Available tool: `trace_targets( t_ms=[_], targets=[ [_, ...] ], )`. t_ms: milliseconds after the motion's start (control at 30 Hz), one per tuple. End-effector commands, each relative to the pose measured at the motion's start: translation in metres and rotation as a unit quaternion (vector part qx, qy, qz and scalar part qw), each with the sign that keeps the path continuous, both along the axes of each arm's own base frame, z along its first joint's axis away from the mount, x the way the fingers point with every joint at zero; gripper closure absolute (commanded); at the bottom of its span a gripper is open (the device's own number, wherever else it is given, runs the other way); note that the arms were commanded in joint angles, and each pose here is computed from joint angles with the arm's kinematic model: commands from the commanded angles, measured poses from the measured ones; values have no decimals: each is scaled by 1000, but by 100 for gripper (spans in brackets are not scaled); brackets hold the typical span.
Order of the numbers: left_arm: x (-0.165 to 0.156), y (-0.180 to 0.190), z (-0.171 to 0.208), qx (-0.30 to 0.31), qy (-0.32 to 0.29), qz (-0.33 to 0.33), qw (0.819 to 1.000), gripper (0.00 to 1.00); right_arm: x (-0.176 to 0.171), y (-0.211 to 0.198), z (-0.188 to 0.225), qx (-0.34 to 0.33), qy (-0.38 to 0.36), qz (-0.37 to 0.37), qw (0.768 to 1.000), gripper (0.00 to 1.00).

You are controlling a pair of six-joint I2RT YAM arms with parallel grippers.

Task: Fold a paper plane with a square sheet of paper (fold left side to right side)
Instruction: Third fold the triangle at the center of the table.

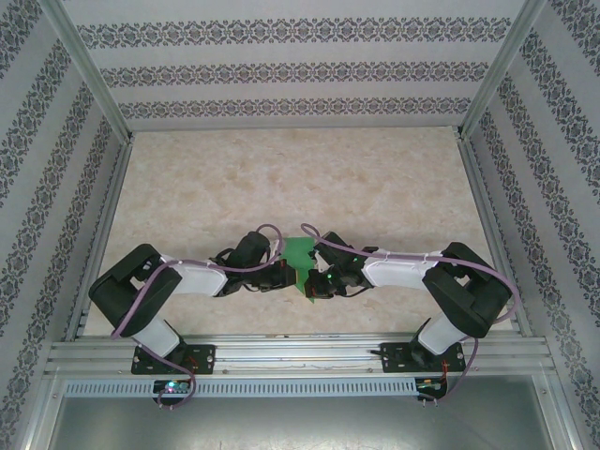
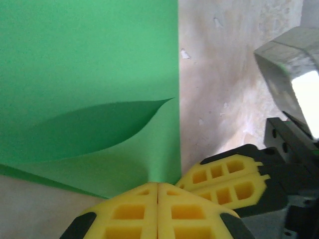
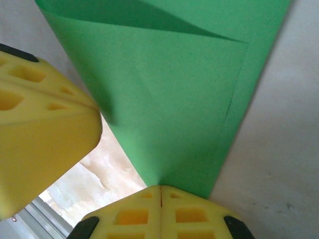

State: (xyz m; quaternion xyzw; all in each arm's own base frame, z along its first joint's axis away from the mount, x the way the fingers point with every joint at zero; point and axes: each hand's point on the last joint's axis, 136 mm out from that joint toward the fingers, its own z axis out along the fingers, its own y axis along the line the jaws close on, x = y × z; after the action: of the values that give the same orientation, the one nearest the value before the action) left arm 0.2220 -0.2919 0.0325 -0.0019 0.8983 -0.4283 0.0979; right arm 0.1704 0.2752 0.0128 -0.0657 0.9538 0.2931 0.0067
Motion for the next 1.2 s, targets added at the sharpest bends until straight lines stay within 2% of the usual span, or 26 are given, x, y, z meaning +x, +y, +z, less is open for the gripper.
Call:
trace_targets(
  t_ms=[0,533,933,1167],
  targets=[
    [1,-6,0,-2,-3,2,1000,92,-16,-39,-31,-104,25,-12,994,100],
    [5,10,-29,62,22,37,997,95,-20,-46,-33,-128,26,-4,991,100],
    [11,33,-43,153,27,57,986,96,-26,-50,-35,-140,33,0,990,100],
    [20,42,-40,155,18,73,985,96,-28,-52,-35,-146,36,3,989,100]
  ],
)
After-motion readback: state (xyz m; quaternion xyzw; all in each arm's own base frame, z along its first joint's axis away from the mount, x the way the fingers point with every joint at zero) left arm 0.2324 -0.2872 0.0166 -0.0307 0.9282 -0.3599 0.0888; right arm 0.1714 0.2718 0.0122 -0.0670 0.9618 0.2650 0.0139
